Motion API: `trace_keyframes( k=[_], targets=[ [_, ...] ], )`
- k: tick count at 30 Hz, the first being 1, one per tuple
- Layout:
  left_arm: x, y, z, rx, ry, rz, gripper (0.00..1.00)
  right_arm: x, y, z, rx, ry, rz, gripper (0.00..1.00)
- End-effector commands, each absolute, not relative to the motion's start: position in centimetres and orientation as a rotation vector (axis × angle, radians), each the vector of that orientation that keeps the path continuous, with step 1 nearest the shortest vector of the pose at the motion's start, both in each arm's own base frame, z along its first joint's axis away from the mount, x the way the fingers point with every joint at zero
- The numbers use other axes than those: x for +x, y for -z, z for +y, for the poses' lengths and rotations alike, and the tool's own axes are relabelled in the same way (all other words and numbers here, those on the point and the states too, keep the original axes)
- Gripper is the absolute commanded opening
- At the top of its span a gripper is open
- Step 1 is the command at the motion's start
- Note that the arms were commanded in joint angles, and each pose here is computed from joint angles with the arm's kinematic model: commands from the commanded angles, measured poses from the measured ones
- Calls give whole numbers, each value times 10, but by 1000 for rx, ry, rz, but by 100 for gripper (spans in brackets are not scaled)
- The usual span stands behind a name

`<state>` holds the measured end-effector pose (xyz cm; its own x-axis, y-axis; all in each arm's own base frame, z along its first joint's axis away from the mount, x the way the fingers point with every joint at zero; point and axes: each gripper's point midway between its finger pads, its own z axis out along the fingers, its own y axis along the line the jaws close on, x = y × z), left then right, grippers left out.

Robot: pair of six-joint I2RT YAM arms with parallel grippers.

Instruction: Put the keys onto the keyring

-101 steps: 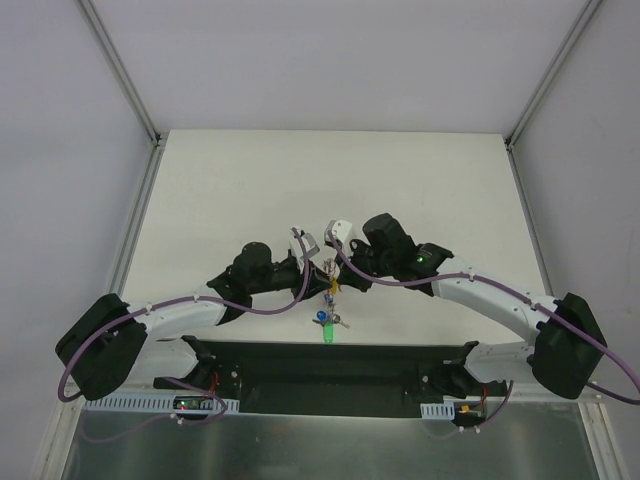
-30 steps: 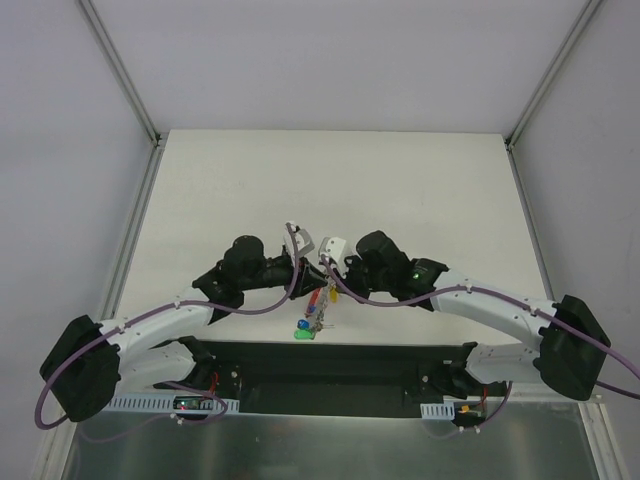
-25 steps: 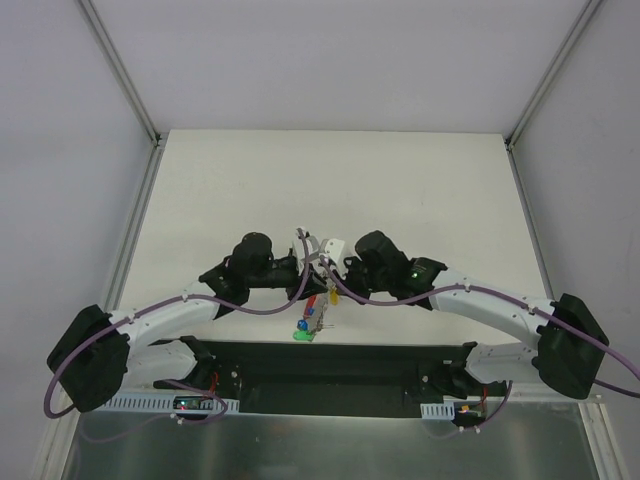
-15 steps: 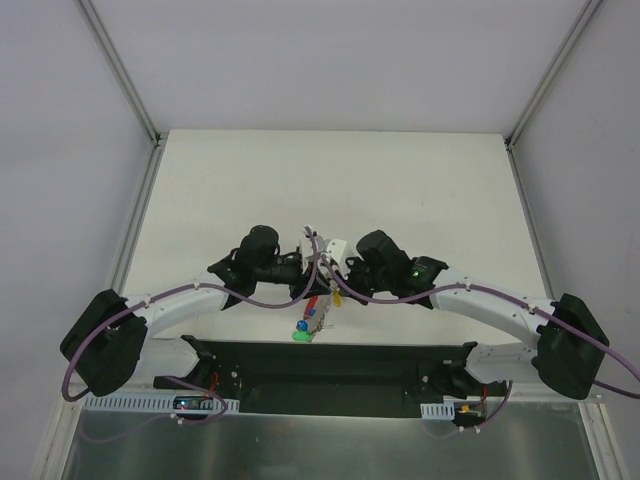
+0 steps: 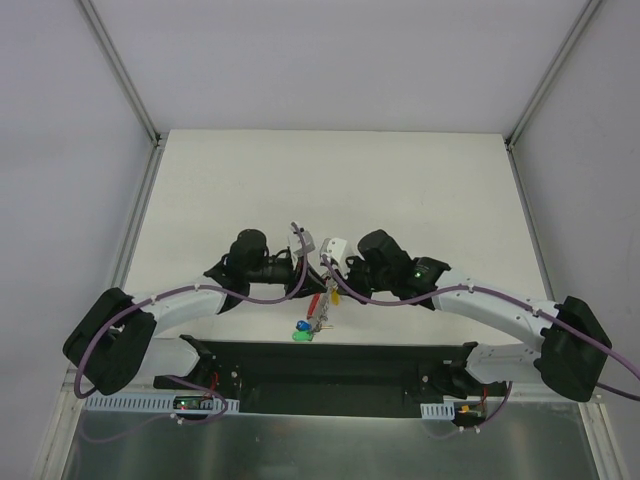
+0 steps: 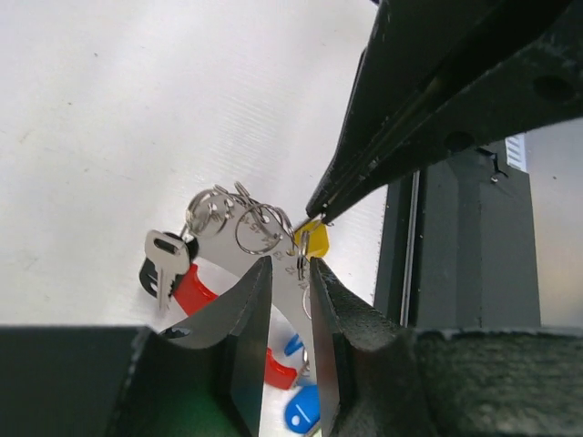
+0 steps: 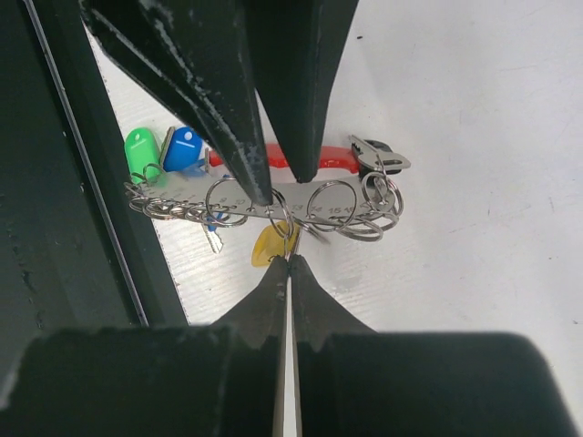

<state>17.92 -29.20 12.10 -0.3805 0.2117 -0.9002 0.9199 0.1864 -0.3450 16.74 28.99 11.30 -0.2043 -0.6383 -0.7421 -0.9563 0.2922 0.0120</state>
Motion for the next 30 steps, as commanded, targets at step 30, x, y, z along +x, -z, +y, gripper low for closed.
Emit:
trace_keyframes(
  k=[30],
  targets=[
    [180,-151,-305,994,1462,1666,15,171,-138,304,-1394,-707,1827,1]
  ],
)
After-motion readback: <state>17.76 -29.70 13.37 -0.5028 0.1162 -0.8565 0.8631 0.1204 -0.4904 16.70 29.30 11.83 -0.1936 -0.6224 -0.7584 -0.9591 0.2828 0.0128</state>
